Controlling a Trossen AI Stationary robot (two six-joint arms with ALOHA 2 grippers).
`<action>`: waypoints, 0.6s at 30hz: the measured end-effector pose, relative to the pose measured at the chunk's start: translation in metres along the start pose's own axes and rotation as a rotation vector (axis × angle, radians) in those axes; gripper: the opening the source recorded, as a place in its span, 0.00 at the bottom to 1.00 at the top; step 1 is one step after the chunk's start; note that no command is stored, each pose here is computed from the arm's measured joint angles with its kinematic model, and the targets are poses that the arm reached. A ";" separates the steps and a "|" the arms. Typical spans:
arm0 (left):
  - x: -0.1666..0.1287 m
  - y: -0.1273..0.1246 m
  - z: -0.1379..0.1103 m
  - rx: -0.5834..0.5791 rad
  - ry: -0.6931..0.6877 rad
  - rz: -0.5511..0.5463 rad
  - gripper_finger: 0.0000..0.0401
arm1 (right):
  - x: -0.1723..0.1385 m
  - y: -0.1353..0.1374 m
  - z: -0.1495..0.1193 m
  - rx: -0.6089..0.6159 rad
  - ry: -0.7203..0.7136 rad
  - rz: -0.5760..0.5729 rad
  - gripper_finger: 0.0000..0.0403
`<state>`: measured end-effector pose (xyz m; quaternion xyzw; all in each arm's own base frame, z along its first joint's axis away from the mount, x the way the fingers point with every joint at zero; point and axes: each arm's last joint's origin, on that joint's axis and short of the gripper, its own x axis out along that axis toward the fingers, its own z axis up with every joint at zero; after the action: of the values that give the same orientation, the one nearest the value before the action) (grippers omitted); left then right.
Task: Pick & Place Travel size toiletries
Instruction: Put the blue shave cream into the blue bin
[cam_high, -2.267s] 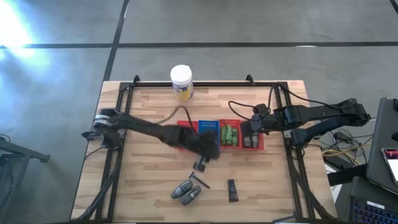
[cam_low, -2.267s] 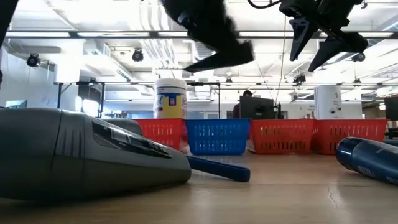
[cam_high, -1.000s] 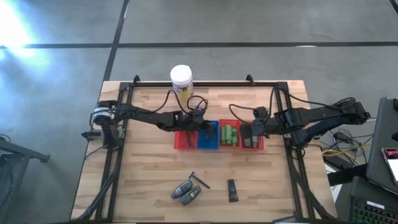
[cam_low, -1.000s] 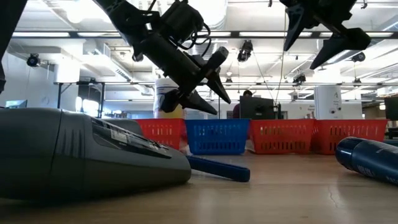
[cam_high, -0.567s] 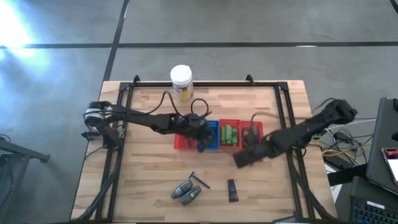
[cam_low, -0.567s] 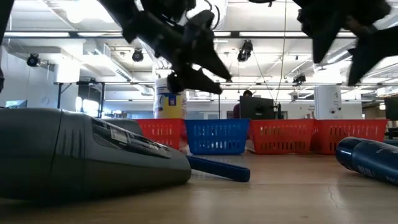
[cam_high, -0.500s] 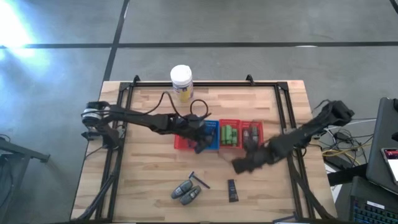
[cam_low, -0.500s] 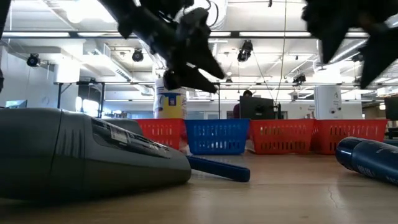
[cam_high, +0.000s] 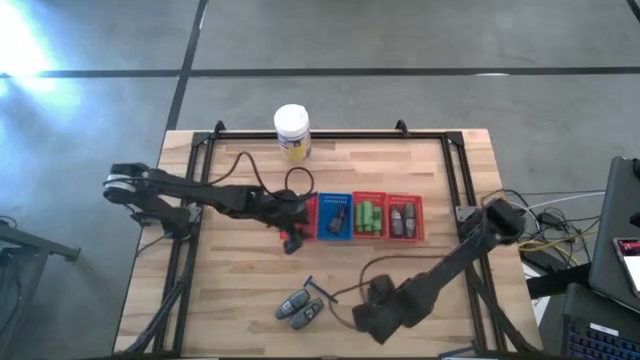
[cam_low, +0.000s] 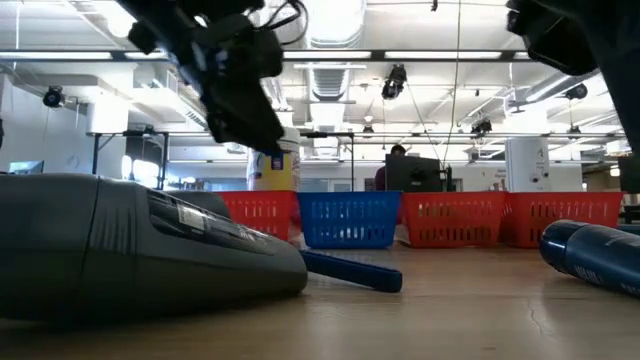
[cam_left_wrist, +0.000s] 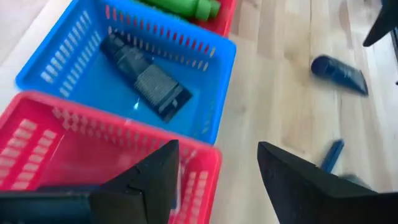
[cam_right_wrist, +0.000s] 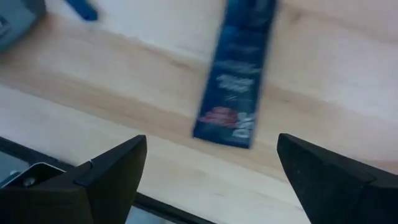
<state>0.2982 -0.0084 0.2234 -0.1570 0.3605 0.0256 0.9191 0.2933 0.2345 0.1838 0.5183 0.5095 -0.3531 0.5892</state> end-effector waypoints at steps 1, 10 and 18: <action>-0.004 0.001 -0.003 0.002 -0.002 -0.009 0.55 | 0.004 0.006 -0.003 -0.002 -0.002 -0.006 0.89; -0.044 0.005 -0.032 0.004 -0.054 -0.066 0.55 | 0.030 0.022 -0.004 -0.009 -0.086 -0.200 0.83; -0.070 0.009 -0.045 -0.006 -0.135 -0.094 0.55 | 0.050 0.026 0.003 0.003 -0.070 -0.227 0.69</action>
<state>0.2150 -0.0091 0.2367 -0.1746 0.2900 -0.0060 0.9409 0.3301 0.2429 0.1420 0.4455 0.5437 -0.4361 0.5620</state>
